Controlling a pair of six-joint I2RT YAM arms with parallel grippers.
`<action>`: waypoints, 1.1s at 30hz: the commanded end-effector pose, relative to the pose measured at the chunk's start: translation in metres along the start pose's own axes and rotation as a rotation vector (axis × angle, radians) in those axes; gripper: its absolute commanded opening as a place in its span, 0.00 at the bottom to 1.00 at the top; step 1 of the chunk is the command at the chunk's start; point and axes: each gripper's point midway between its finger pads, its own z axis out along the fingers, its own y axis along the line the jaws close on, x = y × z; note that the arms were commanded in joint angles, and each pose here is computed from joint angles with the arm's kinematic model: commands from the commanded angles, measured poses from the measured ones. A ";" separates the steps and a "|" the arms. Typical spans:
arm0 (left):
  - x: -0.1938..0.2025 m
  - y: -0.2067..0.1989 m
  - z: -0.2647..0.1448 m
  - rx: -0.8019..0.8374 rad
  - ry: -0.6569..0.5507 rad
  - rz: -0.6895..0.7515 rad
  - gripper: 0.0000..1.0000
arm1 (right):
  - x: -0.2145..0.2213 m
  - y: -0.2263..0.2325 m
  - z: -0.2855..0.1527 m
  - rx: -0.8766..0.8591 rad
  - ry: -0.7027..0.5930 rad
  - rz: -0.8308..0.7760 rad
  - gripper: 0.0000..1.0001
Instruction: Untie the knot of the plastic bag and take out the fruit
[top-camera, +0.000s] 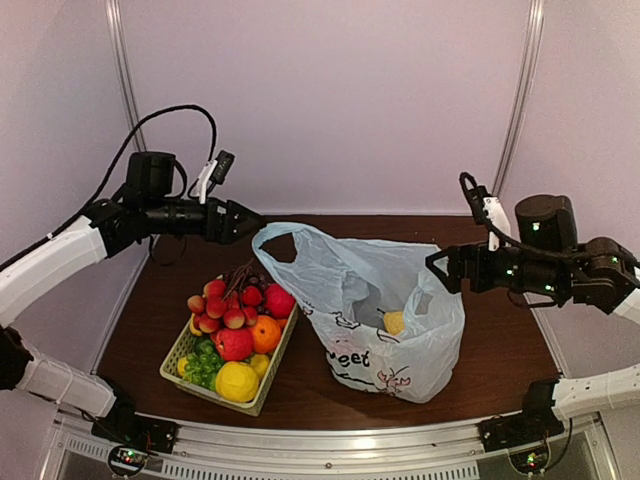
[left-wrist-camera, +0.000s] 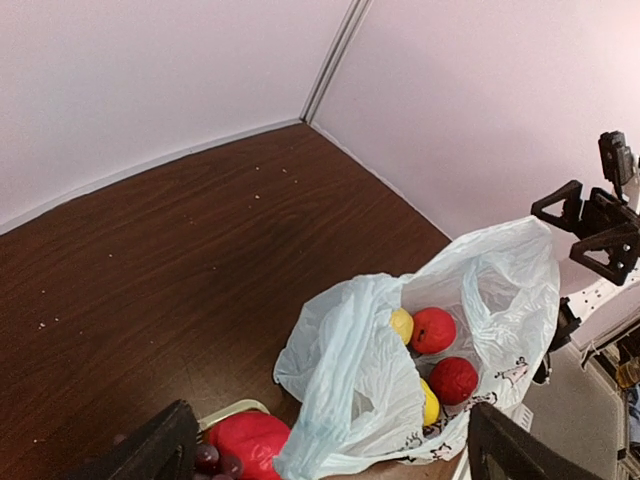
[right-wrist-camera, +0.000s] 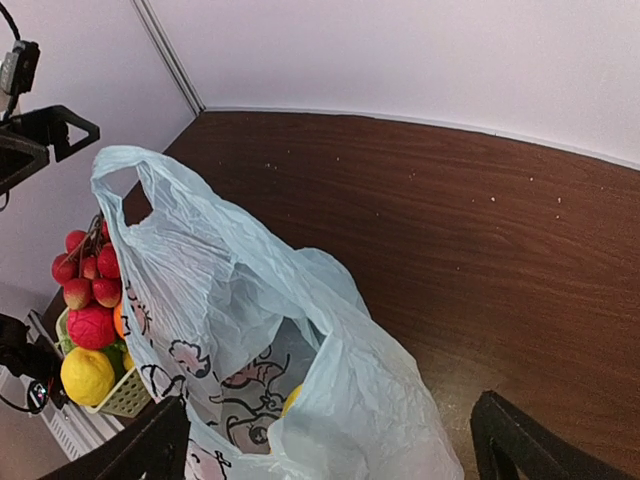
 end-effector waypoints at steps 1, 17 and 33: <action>-0.003 0.005 0.019 -0.039 0.033 0.034 0.95 | 0.032 -0.002 0.013 -0.003 0.098 0.019 0.99; 0.009 -0.015 0.064 0.077 0.129 0.053 0.35 | 0.030 -0.007 0.033 0.067 0.075 0.075 0.51; -0.062 -0.060 0.035 0.145 -0.116 0.060 0.00 | -0.117 0.002 0.067 0.032 -0.129 -0.035 0.00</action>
